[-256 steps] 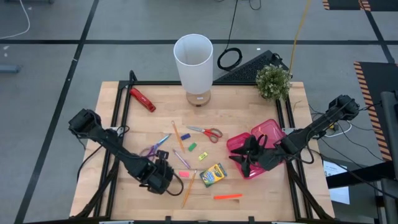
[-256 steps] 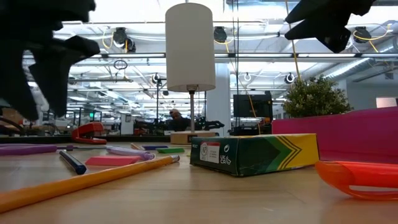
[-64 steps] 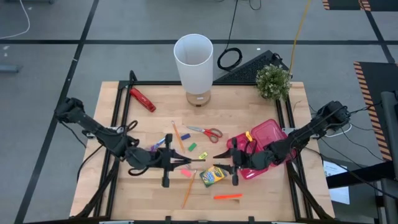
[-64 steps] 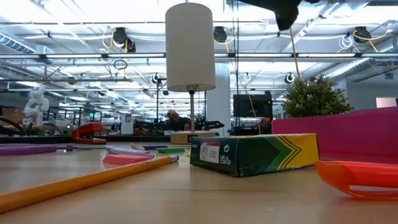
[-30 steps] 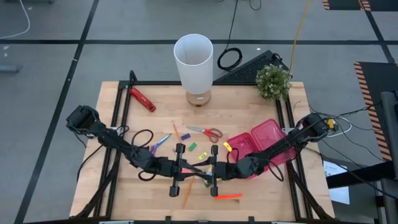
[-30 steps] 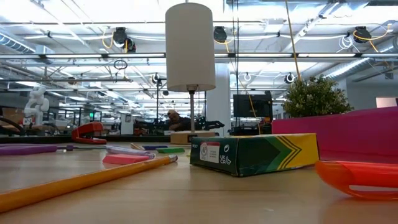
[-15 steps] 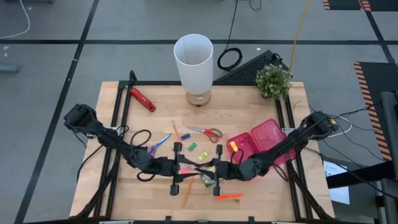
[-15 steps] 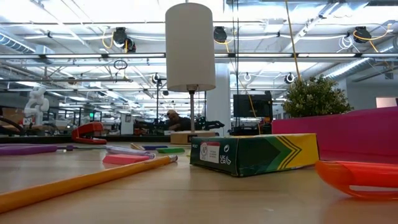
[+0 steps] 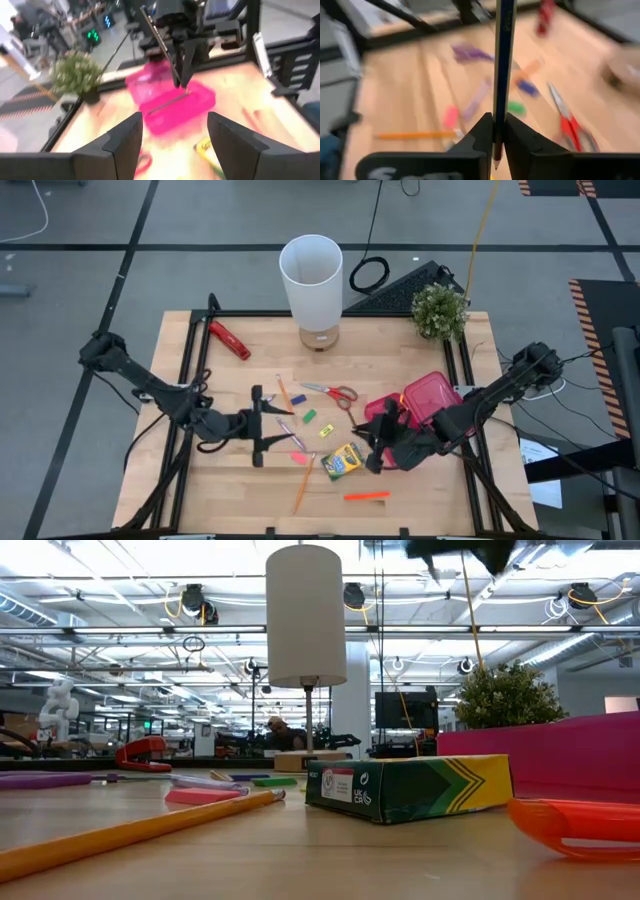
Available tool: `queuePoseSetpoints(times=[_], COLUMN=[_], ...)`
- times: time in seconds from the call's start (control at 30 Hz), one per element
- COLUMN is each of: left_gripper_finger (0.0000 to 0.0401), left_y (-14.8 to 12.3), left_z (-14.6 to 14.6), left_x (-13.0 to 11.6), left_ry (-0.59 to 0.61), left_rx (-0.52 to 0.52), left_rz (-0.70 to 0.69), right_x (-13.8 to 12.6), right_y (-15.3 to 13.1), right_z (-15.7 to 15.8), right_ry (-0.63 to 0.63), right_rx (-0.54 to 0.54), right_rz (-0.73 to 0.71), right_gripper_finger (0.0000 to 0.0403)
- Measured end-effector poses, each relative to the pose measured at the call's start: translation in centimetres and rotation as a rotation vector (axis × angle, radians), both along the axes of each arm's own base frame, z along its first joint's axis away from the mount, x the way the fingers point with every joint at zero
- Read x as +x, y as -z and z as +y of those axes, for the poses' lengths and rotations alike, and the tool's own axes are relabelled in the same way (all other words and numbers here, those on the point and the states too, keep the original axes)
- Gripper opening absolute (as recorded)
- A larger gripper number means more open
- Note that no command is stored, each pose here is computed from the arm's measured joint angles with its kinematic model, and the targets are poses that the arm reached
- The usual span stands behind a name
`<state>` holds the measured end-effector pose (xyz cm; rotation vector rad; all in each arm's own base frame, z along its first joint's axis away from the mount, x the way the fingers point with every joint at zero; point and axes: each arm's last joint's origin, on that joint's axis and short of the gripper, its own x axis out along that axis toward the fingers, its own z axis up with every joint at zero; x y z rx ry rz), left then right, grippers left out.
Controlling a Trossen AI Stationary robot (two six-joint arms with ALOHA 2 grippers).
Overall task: Pack school essentials
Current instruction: Put the blue pencil into the pink supply box
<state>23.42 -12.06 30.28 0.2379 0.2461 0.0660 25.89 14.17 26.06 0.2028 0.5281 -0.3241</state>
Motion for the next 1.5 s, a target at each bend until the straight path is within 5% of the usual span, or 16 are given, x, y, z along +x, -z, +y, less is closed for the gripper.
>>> queuePoseSetpoints(times=[0.27, 0.47, 0.87, 1.5], left_gripper_finger=[0.0227, 0.0228, 0.0228, 0.0227], left_y=[1.1, 1.4, 1.6, 1.6], left_z=[0.8, 1.4, 1.2, 1.1], left_x=[0.3, 0.5, 0.4, 0.4], left_ry=[-0.06, -0.084, -0.075, -0.043], left_rx=[0.008, 0.014, 0.023, -0.068], left_rz=[0.082, 0.112, 0.13, 0.13], right_x=[-2.3, -2.9, -5.4, -7.4], right_y=[1.9, 4.1, 6.5, 9.6], right_z=[-1.2, -1.1, -3.4, -4.4], right_ry=[0.186, 0.143, 0.434, 0.512], right_rx=[0.137, 0.192, 0.322, 0.463], right_rz=[0.234, 0.277, 0.542, 0.774], right_gripper_finger=[0.0025, 0.003, 0.003, 0.0033])
